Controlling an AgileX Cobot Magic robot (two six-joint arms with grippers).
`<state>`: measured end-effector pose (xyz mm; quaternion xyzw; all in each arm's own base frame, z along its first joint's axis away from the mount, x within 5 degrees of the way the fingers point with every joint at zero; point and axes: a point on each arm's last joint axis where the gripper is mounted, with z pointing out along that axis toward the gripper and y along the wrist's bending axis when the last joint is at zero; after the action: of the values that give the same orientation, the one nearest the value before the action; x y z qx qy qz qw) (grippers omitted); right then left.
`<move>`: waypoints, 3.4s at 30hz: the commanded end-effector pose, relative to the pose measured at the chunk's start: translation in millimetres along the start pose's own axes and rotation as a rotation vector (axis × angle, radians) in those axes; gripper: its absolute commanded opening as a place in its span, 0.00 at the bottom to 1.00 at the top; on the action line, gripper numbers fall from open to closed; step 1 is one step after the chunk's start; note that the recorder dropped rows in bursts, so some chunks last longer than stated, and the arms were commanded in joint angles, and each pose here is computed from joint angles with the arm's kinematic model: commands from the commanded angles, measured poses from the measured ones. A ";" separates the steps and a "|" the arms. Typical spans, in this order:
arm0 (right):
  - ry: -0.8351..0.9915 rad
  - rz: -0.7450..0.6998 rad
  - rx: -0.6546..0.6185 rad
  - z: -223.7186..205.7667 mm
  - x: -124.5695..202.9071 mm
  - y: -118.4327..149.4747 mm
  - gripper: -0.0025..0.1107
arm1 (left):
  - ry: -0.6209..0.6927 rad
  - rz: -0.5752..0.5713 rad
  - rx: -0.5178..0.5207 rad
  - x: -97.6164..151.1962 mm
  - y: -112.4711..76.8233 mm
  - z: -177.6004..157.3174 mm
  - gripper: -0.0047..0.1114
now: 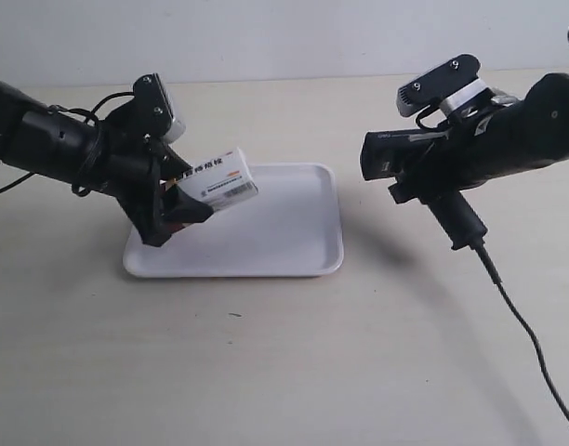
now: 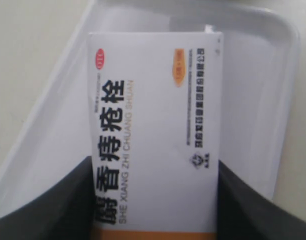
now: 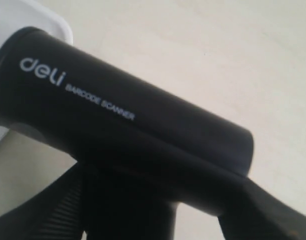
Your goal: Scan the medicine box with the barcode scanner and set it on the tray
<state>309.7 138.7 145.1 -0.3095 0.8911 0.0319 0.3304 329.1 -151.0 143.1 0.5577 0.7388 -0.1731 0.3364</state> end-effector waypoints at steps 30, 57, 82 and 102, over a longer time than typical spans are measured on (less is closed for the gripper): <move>0.003 0.139 0.003 29.6 0.7 2.9 0.79 | 0.045 -0.165 -0.112 -14.6 1.1 42.5 0.95; -0.690 0.317 0.069 -221.8 45.0 12.7 0.02 | -0.301 -0.392 -0.415 -20.8 -118.5 -169.0 0.05; -0.688 0.328 0.063 -222.4 54.5 15.1 0.02 | -0.615 -0.356 -1.074 93.6 -204.5 -220.9 0.05; -0.688 0.328 0.063 -222.4 54.5 15.1 0.02 | -0.512 -0.718 -1.107 117.2 -202.0 -216.6 0.05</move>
<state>143.8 64.2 282.4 -0.1254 0.7709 0.1569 0.6044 56.4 2.3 196.9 -0.0129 0.7427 0.0023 0.6695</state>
